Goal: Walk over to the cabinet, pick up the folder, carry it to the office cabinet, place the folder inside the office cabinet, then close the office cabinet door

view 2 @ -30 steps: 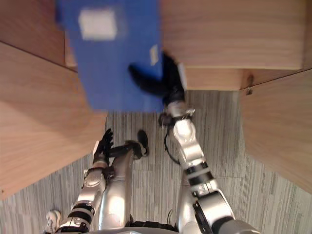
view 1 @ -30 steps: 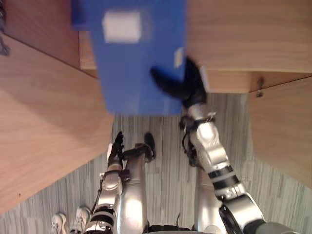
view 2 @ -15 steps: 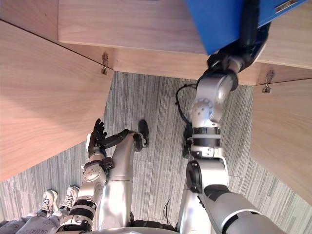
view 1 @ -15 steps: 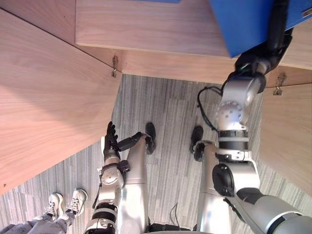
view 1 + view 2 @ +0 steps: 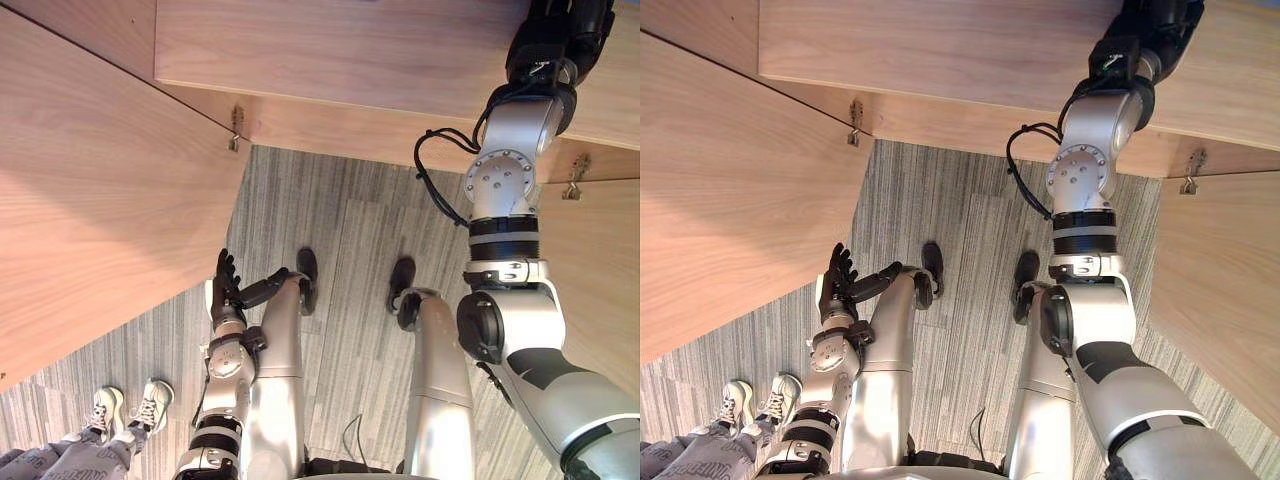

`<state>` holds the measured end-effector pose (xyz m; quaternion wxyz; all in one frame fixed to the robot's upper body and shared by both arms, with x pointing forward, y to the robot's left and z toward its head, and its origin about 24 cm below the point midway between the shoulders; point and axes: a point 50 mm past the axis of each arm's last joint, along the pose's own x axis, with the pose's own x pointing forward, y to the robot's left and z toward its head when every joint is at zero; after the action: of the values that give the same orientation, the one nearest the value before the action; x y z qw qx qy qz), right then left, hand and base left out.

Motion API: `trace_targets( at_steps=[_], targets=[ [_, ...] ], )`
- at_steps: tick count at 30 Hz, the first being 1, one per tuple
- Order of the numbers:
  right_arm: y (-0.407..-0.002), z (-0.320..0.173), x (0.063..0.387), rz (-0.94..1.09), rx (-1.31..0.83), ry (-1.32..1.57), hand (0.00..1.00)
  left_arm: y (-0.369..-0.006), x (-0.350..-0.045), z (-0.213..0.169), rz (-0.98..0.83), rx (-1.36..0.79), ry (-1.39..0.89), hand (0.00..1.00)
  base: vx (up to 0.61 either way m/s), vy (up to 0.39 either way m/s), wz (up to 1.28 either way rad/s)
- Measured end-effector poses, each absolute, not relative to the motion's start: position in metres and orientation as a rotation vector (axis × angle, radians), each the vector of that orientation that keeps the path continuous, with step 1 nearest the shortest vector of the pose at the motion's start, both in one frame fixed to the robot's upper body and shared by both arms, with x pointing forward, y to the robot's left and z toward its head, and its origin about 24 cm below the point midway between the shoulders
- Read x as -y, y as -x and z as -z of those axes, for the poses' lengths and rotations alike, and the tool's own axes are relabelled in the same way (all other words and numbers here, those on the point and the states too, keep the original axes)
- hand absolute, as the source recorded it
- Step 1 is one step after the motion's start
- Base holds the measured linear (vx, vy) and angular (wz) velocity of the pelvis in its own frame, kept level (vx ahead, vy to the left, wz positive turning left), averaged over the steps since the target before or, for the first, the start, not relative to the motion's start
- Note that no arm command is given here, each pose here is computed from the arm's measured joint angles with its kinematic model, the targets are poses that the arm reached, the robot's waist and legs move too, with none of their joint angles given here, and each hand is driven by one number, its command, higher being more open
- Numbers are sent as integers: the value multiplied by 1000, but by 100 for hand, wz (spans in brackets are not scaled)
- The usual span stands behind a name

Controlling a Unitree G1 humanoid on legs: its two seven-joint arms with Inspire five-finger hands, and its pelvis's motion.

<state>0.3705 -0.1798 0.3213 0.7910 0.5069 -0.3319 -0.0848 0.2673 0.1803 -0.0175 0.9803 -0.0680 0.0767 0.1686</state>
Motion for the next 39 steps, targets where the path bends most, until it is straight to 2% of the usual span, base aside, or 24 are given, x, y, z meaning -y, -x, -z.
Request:
trace_targets(
  at_steps=[4,7,8,9,11,16,22,27,32,39],
  targets=[
    [-376,-322,165,76,691,-870,100,-266,-185,21,-340,-170,118,100,-30,-32,-5],
    [-378,-307,159,7,665,-582,100,-264,-186,25,-320,-192,95,100,-25,-33,-7],
    [-379,-296,155,-29,657,-395,100,-262,-187,27,-307,-198,78,100,-16,-41,-5],
    [-379,-288,152,-60,647,-269,0,-262,-188,28,-296,-201,63,100,-10,-40,-6],
    [-379,-267,150,-93,619,-30,0,-261,-187,30,-261,-209,20,100,-3,-36,-3],
    [-380,-255,164,-66,600,323,0,-259,-185,37,-210,-237,-38,100,0,0,0],
    [-384,-246,174,-47,553,569,0,-257,-190,40,-204,-256,-55,100,22,-9,0],
    [-386,-240,179,-119,476,574,0,-257,-189,41,-193,-261,-56,100,0,0,0],
    [-387,-233,178,-223,405,412,0,-257,-188,41,-184,-263,-58,100,-22,-19,-1],
    [-392,-227,164,-179,402,280,0,-256,-190,46,-193,-288,-59,100,-30,-37,-4]
  ],
)
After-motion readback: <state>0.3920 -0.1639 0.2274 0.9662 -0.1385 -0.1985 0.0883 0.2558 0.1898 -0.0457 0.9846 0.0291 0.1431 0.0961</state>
